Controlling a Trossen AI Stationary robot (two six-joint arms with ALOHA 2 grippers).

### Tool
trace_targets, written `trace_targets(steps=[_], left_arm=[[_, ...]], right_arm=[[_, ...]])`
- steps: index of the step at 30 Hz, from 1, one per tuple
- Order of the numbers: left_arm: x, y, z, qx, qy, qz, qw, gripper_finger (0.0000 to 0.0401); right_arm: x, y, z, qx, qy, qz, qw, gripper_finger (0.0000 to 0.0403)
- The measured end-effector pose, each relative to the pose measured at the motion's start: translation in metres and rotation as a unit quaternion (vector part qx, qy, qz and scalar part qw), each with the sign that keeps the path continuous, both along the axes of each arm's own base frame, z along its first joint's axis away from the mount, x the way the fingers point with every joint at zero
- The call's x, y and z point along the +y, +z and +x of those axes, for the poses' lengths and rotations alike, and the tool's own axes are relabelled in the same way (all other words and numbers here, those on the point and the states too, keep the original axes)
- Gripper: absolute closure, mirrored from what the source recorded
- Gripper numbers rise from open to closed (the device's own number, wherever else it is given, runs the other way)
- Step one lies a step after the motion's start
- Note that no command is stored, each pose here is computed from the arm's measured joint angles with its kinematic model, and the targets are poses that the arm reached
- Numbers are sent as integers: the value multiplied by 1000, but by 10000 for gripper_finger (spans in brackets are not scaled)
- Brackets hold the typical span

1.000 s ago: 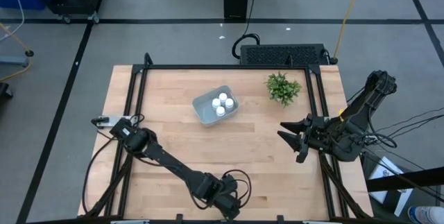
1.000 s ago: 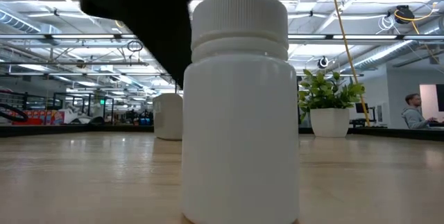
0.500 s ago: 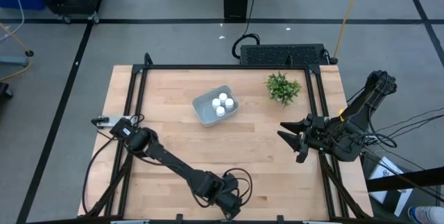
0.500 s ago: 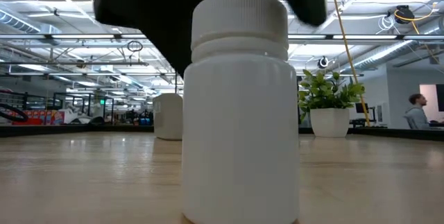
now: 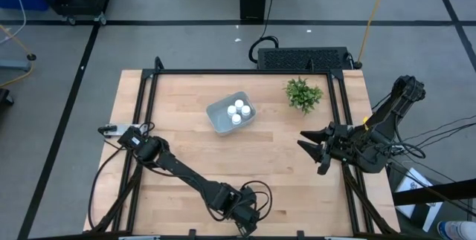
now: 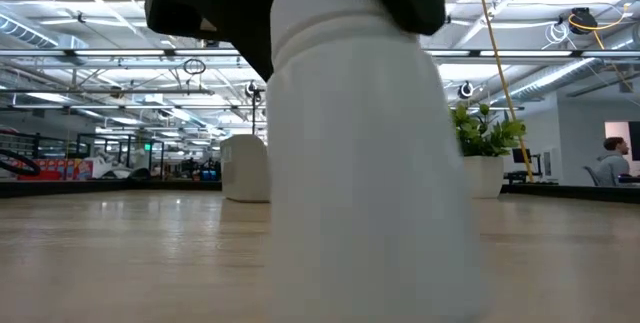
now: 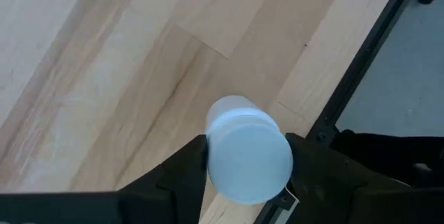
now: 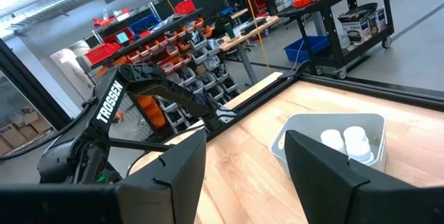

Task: Pick and place pill bottles into a basket
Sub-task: Put the white pill bottle into the gray bin

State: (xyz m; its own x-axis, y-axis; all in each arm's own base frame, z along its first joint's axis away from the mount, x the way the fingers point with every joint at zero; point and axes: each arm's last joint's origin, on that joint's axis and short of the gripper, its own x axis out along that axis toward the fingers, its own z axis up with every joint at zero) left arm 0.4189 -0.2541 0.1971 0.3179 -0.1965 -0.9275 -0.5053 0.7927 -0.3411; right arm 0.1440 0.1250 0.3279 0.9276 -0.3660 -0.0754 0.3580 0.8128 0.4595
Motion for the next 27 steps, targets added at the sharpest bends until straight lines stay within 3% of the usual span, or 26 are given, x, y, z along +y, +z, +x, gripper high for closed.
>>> trace_targets(steps=[5, 11, 19, 27], left_arm=[[0, 0, 1, -4, -8, -2, 1000, 203], [-1, 1, 2, -8, -8, -8, 1000, 234], [-2, 3, 6, -29, -12, -21, 999, 213], [19, 2, 17, -24, 17, -14, 999, 235]], right_arm=[[0, 0, 0, 1, 0, -2, 1000, 211], [0, 0, 0, 2, 0, -4, 1000, 211], [0, 0, 0, 2, 0, -3, 1000, 211], [0, 0, 0, 2, 0, -4, 1000, 211]])
